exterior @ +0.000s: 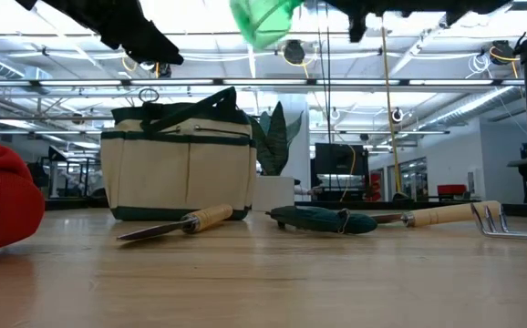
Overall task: Pick & Place Garden tools in Gardening bag
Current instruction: Put the green spray bottle into the brown gardening bag
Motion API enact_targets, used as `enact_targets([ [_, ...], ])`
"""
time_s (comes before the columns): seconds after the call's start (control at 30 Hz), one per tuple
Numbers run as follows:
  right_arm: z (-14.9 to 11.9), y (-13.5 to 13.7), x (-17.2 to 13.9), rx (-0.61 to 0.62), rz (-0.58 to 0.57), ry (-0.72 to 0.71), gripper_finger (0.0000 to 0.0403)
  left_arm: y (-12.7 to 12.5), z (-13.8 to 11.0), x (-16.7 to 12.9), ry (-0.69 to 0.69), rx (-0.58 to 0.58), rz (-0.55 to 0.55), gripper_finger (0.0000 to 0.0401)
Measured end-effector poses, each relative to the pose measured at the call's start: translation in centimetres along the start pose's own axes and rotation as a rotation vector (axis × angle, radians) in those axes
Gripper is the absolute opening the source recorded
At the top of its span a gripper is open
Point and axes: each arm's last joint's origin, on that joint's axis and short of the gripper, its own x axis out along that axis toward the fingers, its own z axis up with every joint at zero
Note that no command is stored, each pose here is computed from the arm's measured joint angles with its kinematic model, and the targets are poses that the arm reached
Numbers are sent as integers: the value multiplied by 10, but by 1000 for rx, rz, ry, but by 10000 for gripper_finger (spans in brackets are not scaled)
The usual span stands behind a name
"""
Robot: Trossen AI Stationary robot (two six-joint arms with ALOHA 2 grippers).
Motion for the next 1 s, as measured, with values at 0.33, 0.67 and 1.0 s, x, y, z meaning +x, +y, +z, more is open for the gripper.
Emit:
enact_targets([
  [0.33, -1, -10, 75, 61, -34, 253, 41, 1, -1, 0, 7, -1, 35, 177],
  [0.67, -21, -23, 97, 102, -128, 423, 41, -1, -16, -2, 169, -42, 43, 177],
  [1.0, -25, -29, 90, 56, -260, 486, 41, -3, -24, -5, 258, -20, 32, 177],
])
